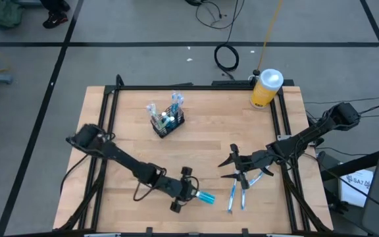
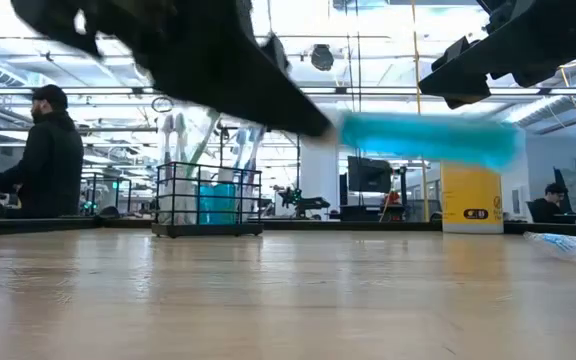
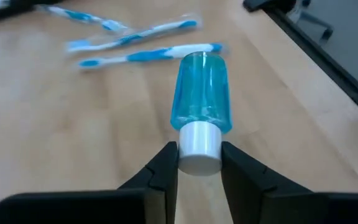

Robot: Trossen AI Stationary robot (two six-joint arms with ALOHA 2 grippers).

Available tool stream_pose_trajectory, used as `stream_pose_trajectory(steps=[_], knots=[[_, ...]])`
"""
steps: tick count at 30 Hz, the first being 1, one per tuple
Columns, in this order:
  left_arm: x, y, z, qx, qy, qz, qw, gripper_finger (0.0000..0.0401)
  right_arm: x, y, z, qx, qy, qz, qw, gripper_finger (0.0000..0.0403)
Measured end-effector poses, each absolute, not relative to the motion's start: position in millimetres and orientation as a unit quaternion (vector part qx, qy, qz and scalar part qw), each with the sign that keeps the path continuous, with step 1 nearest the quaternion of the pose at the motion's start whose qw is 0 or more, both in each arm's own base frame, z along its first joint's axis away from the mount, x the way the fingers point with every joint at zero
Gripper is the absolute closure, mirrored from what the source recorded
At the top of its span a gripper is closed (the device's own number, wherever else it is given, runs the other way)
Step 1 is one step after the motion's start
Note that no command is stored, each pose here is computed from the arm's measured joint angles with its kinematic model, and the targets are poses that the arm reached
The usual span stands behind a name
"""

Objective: Pick & Place toothbrushing station
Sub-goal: Put the mouthwash into the black wire organizer

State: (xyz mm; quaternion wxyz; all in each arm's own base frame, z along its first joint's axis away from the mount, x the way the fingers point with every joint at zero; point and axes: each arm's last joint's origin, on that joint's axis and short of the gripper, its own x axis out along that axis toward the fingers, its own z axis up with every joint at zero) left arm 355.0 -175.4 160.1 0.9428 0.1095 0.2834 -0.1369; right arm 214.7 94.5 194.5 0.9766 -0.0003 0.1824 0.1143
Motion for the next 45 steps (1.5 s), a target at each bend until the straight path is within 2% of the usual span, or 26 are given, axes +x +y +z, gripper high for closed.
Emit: stream_pose_trajectory(steps=[9, 14, 19, 23, 30, 34, 37, 41, 45], knots=[[308, -159, 236, 0.197, 0.298, -0.066, 0.932, 0.0309, 215, 95, 194, 0.0, 0.183, 0.115, 0.976, 0.0204], [294, -148, 258, 0.268, 0.288, -0.061, 0.917, 0.0309, 214, 94, 194, -0.005, 0.185, 0.115, 0.976, 0.0204], [296, -120, 272, 0.332, 0.31, -0.048, 0.89, 0.0309, 214, 94, 194, -0.051, 0.179, 0.124, 0.975, 0.0204], [302, -89, 290, 0.361, 0.38, -0.028, 0.851, 0.0309, 216, 90, 194, -0.084, 0.175, 0.121, 0.973, 0.0204], [303, -37, 319, 0.427, 0.46, -0.022, 0.778, 0.0309, 223, 73, 194, -0.081, 0.178, 0.082, 0.977, 0.0204], [299, -11, 324, 0.485, 0.503, -0.003, 0.716, 0.0309, 226, 63, 194, -0.077, 0.181, 0.061, 0.978, 0.0204], [296, 6, 323, 0.526, 0.534, -0.019, 0.662, 0.0309, 227, 58, 193, -0.076, 0.186, 0.05, 0.978, 0.0204], [295, 24, 323, 0.568, 0.551, -0.041, 0.61, 0.0309, 227, 52, 191, -0.077, 0.197, 0.039, 0.977, 0.0204], [294, 40, 325, 0.587, 0.577, -0.004, 0.568, 0.0309, 228, 46, 190, -0.076, 0.206, 0.026, 0.975, 0.0204]])
